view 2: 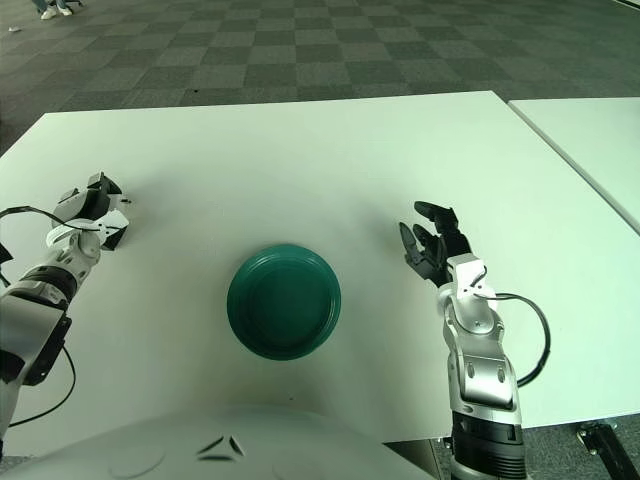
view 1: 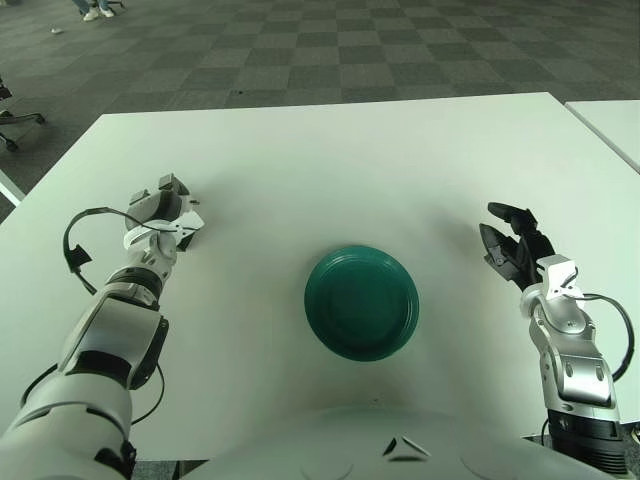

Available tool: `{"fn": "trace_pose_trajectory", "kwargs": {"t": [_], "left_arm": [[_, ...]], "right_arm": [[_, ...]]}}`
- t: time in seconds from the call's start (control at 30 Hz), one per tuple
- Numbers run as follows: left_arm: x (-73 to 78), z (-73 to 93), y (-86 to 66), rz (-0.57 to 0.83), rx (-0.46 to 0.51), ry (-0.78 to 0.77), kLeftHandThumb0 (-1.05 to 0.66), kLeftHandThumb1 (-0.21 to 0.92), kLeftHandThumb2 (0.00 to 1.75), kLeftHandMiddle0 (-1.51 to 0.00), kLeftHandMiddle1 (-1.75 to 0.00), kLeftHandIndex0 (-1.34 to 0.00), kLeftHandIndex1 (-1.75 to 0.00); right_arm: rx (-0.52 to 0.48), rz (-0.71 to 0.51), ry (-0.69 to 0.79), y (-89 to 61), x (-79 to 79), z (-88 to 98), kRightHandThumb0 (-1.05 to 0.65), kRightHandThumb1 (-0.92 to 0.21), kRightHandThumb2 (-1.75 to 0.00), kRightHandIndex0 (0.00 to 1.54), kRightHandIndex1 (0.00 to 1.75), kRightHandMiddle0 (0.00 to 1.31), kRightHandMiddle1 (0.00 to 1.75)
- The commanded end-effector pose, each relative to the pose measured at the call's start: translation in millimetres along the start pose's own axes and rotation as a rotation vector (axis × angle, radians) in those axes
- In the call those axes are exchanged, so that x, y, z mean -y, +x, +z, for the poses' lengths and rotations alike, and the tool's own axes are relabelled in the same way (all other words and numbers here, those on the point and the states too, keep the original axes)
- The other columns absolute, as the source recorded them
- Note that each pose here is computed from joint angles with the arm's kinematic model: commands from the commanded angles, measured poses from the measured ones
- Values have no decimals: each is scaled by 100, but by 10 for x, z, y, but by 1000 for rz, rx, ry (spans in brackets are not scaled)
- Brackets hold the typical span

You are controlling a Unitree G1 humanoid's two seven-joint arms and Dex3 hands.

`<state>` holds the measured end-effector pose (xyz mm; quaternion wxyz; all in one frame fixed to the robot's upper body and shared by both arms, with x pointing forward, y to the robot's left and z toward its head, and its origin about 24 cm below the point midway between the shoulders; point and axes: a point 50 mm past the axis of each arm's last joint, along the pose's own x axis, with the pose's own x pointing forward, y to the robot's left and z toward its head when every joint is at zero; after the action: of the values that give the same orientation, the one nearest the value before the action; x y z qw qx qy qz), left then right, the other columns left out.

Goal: Put the charger into the plate.

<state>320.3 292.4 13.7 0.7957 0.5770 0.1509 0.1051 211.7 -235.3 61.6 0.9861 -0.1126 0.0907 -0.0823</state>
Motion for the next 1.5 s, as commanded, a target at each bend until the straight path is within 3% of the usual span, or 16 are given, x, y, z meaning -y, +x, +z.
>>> {"fn": "trace_pose_trajectory", "kwargs": {"t": [0.0, 0.27, 0.33, 0.4, 0.5, 0.6, 0.7, 0.8, 0.9, 1.0, 1.17, 1.33, 1.47], "left_arm": [[-17, -35, 1, -16, 4, 19, 0, 8, 150, -88, -148, -58, -175], [-393, 274, 156, 136, 163, 7, 0, 11, 151, -81, -160, -55, -175], [-506, 441, 173, 190, 243, 19, 0, 12, 151, -79, -163, -54, -175], [-608, 601, 123, 252, 334, 24, 0, 14, 150, -77, -165, -53, -175], [-704, 1002, -121, 316, 509, 1, 0, 15, 149, -76, -166, -52, -175], [-756, 1282, -369, 326, 626, -42, 0, 15, 148, -75, -166, -52, -175], [-735, 1480, -550, 304, 716, -85, 0, 16, 148, -75, -166, -51, -175], [-684, 1550, -593, 281, 755, -94, 0, 16, 148, -75, -167, -51, -175], [-481, 1720, -738, 223, 858, -105, 0, 14, 150, -76, -168, -52, -175], [-448, 1786, -852, 193, 895, -122, 0, 13, 151, -76, -168, -53, -175], [-350, 1963, -1017, 71, 960, -170, 0, 12, 153, -77, -170, -54, -175], [-331, 2043, -1115, 16, 989, -160, 0, 11, 156, -77, -172, -54, -175], [-308, 2274, -1304, -8, 1076, -109, 0, 10, 157, -77, -173, -55, -175]], "right_arm": [[12, -14, 12, -12, 54, 9, -56, -91, -53, 37, 2, 0, 88], [12, -13, 58, 23, 92, -24, -56, -91, -52, 36, 1, 0, 89], [12, -13, 55, 11, 87, -26, -56, -91, -52, 36, 1, 0, 89], [16, -16, 38, -30, 41, -9, -56, -91, -52, 36, 1, 0, 89], [17, -18, 31, -51, 27, -5, -57, -91, -52, 37, 1, 0, 89], [17, -19, 30, -56, 28, -7, -57, -91, -52, 37, 1, 0, 89], [23, 17, 27, -109, 69, -3, -57, -91, -52, 36, 1, 0, 88], [27, 37, 25, -147, 88, -3, -57, -91, -52, 35, 0, 0, 86], [26, 38, 25, -163, 84, -8, -57, -92, -52, 34, 0, 0, 85], [26, 39, 26, -179, 82, -14, -57, -92, -51, 34, 0, 0, 85], [33, 93, 244, -98, -248, -63, -53, -87, -54, 33, 0, 0, 86], [38, 95, 260, -113, -275, -70, -52, -85, -56, 33, 0, 0, 87], [39, 95, 263, -136, -292, -76, -51, -84, -57, 33, 0, 0, 87]]}}
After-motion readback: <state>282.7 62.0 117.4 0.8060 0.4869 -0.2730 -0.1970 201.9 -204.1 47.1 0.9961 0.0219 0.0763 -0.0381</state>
